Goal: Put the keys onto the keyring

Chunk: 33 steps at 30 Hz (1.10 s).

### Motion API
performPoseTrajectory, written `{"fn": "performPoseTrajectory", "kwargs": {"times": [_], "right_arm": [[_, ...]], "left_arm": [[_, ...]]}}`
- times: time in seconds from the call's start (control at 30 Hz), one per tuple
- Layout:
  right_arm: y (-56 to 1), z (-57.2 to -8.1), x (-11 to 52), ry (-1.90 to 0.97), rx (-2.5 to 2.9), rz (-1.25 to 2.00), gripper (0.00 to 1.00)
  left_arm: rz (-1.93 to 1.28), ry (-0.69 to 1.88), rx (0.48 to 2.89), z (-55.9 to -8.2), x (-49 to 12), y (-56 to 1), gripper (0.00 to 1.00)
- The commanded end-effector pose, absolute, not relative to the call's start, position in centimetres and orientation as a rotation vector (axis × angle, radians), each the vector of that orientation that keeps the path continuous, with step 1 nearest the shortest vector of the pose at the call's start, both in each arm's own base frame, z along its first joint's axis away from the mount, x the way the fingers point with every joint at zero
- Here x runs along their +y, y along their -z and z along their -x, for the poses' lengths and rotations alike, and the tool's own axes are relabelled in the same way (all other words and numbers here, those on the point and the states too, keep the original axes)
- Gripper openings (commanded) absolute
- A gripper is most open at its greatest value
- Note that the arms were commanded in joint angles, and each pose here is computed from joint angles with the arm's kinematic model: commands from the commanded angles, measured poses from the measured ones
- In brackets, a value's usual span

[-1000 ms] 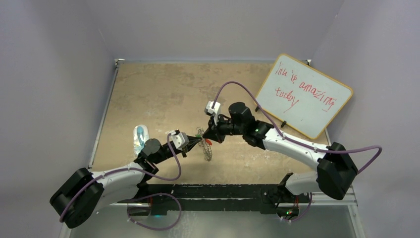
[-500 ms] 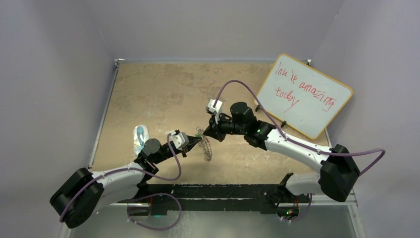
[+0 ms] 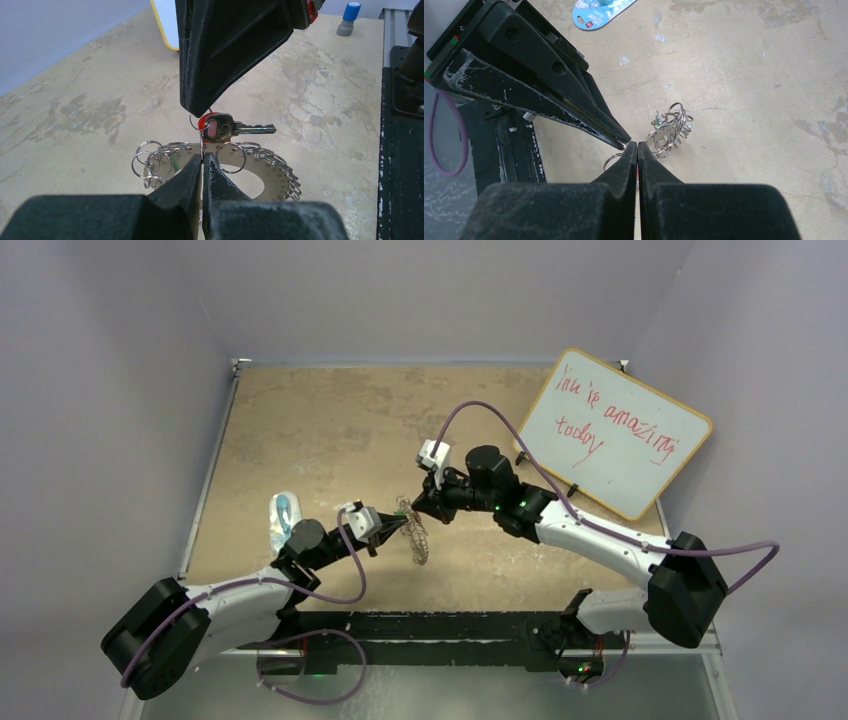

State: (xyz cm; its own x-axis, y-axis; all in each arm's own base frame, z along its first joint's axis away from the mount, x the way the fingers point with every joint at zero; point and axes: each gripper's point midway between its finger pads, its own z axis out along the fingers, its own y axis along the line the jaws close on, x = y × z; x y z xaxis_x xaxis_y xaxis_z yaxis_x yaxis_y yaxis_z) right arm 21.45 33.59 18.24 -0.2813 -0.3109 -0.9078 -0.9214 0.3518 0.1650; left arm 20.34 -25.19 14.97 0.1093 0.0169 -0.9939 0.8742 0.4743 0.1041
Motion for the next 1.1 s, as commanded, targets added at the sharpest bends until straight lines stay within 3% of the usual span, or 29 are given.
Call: {"fn": "performPoseTrajectory", "kwargs": {"times": [0.0,0.53,1.07], "right_arm": [[-20.4,-21.5,34.2,-0.932,1.700,1.107,0.00],[-18.3,-22.1,33.2,-0.866,1.787,1.080,0.00],[-21.6,-20.1,34.1,-0.997,1.676,1.143,0.00]], "left_arm": [[-0.866,0.792,1.240,-20.5,-25.8,-17.4,0.00],[-0.858,0.793,1.234,-20.5,-25.8,-17.6,0.00],[-0.858,0.792,1.239,-20.5,-25.8,-17.4,0.00]]}}
